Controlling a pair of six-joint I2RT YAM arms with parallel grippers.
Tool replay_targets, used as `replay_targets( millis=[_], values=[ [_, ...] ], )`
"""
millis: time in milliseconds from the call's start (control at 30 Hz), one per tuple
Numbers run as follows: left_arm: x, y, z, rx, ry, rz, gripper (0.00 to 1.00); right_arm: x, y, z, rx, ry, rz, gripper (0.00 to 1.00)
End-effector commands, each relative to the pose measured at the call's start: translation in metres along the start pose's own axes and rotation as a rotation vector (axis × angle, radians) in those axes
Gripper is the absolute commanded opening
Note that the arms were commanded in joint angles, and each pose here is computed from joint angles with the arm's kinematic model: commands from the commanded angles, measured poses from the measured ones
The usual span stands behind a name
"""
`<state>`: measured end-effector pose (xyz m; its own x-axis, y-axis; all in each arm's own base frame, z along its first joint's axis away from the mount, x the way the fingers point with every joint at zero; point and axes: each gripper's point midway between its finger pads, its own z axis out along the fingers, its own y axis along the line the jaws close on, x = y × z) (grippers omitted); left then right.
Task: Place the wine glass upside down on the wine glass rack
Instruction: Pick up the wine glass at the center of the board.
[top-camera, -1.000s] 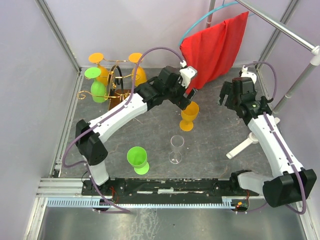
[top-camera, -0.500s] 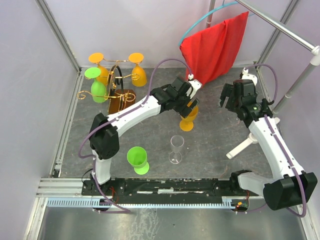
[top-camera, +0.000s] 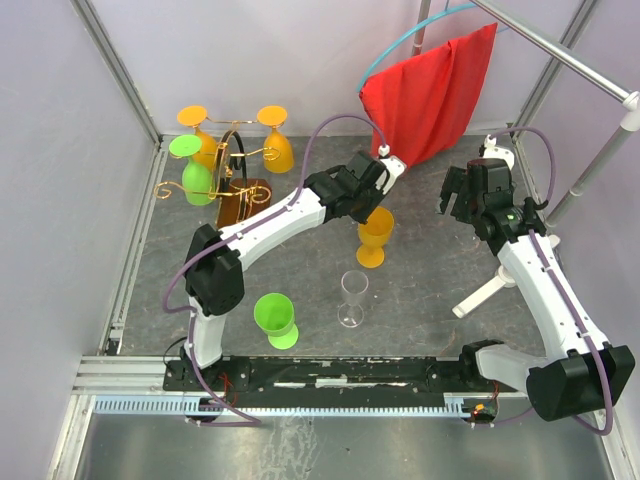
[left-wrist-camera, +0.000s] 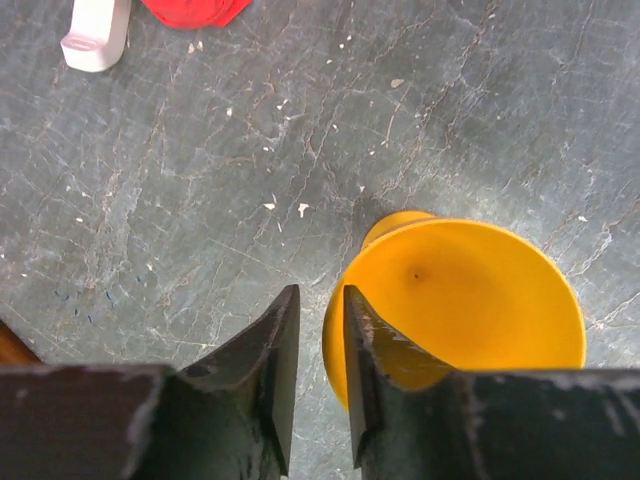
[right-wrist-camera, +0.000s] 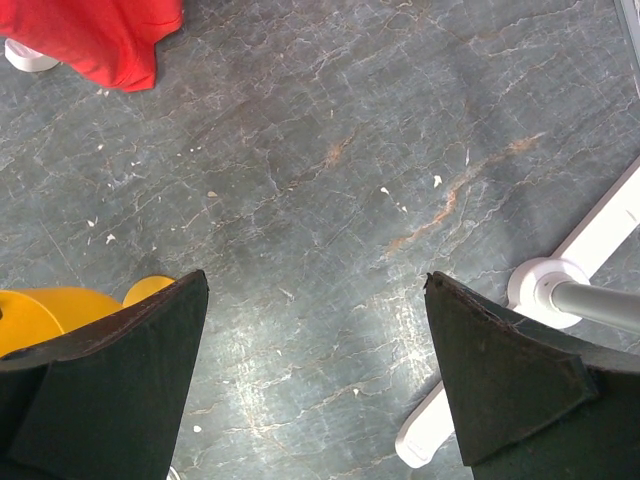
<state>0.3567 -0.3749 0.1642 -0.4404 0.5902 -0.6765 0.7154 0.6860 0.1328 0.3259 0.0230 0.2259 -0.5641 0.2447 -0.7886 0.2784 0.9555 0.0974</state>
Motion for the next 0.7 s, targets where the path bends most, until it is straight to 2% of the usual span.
replay_targets(
  millis=[0,100,367,533,667],
  values=[
    [-0.035,0.006,-0.018,-0.016,-0.096,-0.013,0.27,-0.013,0.002,-0.002,-0.019,-0.054,0.015,0.96],
    [-0.039,0.005,-0.022,-0.009,-0.109,-0.011,0.19,-0.012,0.003,-0.001,-0.021,-0.05,0.013,0.96],
    [-0.03,0.0,-0.016,0.014,-0.082,-0.011,0.04,-0.014,0.004,0.0,-0.027,-0.054,0.016,0.96],
    [-0.036,0.003,-0.023,0.002,-0.102,-0.015,0.03,-0.012,0.005,0.0,-0.031,-0.05,0.015,0.96],
    [-0.058,0.014,-0.047,-0.021,-0.178,-0.047,0.03,-0.016,0.012,-0.002,-0.067,-0.053,0.015,0.96]
  ],
)
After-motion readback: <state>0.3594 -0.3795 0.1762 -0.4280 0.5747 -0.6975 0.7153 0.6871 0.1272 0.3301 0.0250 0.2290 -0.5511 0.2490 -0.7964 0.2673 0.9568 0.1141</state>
